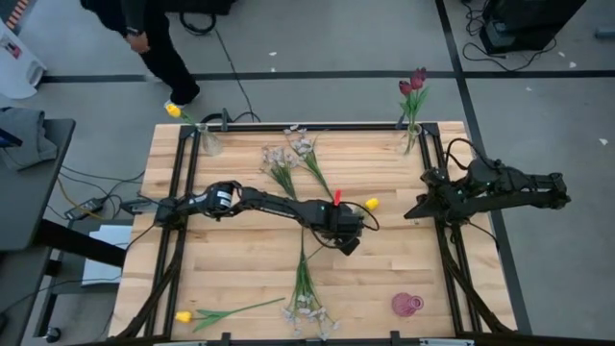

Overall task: Sort flowers into vase by color
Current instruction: Put the top yellow flower into the left transparent vase

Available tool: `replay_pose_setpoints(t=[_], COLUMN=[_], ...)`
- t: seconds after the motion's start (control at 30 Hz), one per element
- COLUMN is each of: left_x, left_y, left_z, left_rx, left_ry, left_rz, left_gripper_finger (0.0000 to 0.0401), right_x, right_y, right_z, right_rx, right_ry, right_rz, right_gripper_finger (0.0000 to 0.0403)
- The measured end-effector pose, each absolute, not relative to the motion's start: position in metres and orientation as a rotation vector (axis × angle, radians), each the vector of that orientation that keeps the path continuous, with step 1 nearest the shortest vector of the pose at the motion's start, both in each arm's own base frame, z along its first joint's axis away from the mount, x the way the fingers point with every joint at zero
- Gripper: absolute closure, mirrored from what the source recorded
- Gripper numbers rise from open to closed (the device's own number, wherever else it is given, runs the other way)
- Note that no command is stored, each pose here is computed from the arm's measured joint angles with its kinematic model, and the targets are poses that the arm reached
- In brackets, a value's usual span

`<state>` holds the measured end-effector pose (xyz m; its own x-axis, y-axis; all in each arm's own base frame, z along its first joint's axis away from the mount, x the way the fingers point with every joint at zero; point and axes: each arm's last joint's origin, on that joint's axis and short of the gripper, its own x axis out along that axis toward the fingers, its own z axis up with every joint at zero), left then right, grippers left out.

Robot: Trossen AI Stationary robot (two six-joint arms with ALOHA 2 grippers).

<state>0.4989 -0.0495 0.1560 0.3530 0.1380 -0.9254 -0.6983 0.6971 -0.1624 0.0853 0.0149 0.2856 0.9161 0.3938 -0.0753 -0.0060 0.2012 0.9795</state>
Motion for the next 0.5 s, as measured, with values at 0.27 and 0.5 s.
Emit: replay_pose_setpoints(t=[0.27, 0.5], left_x=[0.5030, 0.5043], left_y=[-0.0431, -0.0429], left_z=[0.1483, 0.1474], left_rx=[-0.555, -0.556], left_ry=[1.072, 1.065], left_rz=[0.582, 0.574], left_gripper_finger=[0.0224, 0.0296], right_x=[0.0864, 0.0868], right_y=[0.0130, 0.0116], right_z=[0.2912, 0.2928], right_rx=[1.400, 1.428], right_ry=[0.254, 0.207], right_rz=[0.262, 0.229], right_gripper_finger=[0.0238, 0.0238])
